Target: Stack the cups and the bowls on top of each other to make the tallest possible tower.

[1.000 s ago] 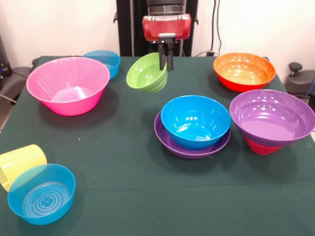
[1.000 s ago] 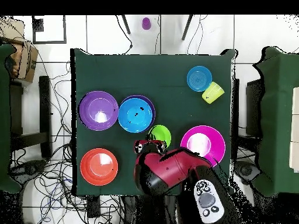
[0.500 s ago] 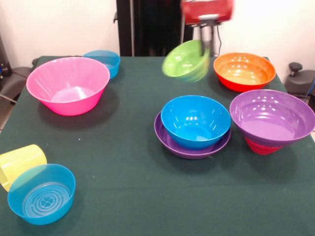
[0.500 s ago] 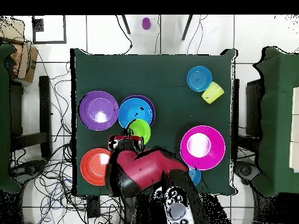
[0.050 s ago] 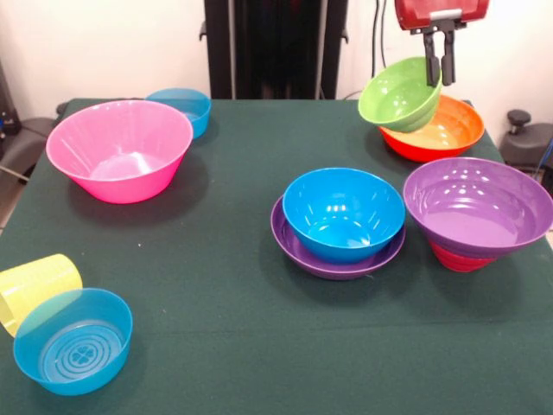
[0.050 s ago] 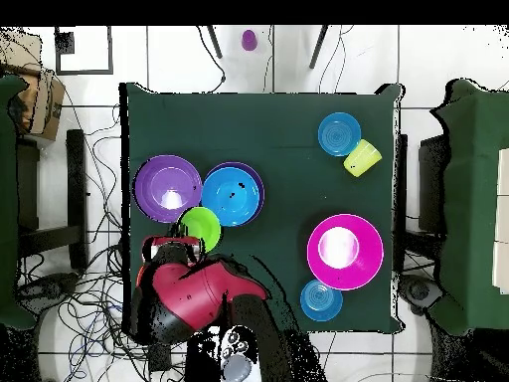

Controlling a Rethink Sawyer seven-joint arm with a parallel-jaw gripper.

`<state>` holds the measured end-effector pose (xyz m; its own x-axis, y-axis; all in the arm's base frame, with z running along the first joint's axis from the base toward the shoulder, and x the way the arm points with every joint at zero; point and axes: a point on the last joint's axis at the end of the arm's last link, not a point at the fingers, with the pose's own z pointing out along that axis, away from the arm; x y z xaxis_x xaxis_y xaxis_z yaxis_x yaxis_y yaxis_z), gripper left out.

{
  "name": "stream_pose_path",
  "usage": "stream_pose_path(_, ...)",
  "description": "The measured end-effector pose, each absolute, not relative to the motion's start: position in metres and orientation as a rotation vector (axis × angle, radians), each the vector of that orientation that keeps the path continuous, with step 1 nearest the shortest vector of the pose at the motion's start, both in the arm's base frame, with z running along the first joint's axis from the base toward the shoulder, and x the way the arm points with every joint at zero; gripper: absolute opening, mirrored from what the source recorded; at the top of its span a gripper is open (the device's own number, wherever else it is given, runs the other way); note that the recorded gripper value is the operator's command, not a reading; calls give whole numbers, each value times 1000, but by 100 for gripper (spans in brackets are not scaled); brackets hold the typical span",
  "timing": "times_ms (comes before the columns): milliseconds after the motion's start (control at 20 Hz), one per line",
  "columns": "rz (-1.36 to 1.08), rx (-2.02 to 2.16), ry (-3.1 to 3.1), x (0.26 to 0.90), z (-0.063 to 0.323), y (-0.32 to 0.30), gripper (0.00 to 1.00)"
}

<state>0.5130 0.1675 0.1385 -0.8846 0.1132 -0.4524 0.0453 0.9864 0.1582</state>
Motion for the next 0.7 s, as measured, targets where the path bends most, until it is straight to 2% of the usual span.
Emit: stream_pose_path(700,163,266,2649,526,135,170,0)
